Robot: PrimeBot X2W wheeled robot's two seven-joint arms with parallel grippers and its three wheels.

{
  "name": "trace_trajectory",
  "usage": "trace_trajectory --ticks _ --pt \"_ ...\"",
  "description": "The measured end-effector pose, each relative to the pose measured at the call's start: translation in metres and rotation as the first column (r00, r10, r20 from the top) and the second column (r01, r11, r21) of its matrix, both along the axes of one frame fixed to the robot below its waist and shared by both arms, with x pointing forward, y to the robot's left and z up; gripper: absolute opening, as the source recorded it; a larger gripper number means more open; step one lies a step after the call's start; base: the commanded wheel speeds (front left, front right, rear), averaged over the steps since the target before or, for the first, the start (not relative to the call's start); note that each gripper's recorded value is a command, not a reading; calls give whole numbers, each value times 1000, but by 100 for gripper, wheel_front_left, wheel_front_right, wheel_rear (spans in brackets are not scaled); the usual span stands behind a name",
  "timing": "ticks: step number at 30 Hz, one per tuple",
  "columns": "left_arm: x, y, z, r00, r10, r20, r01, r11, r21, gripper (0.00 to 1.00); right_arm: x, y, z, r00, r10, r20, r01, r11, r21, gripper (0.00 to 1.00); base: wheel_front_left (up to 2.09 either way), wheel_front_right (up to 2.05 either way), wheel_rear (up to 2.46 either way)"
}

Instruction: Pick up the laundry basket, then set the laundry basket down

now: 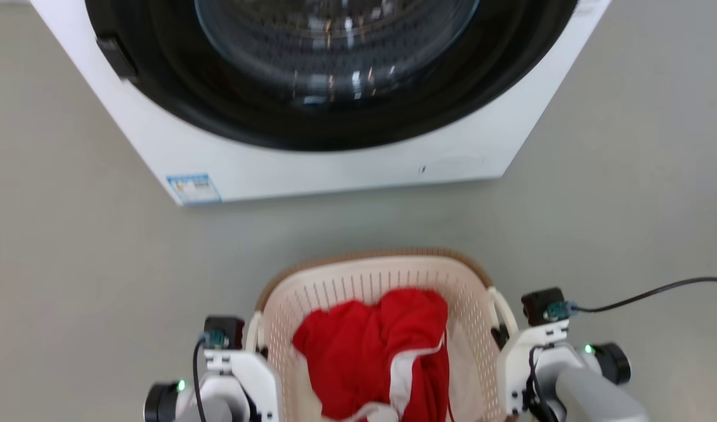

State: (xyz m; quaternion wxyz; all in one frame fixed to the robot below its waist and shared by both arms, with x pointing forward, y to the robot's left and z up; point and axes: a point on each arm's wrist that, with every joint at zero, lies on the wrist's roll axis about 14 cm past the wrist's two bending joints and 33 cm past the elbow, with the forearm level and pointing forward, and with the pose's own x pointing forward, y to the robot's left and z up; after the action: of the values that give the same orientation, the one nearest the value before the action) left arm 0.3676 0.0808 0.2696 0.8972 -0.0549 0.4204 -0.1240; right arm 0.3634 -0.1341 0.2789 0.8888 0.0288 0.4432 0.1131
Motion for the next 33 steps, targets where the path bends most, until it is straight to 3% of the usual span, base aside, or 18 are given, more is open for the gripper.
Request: trace_trajectory --ticks 16,33 --pt "-70 -9 25 998 -56 -17 56 998 1 0 -65 -5 30 1000 -17 -7 17 1000 -5 0 0 0 0" --pt "-77 -8 34 999 -47 2 47 999 7 0 -68 -1 38 1000 24 11 -24 999 -23 0 0 0 0"
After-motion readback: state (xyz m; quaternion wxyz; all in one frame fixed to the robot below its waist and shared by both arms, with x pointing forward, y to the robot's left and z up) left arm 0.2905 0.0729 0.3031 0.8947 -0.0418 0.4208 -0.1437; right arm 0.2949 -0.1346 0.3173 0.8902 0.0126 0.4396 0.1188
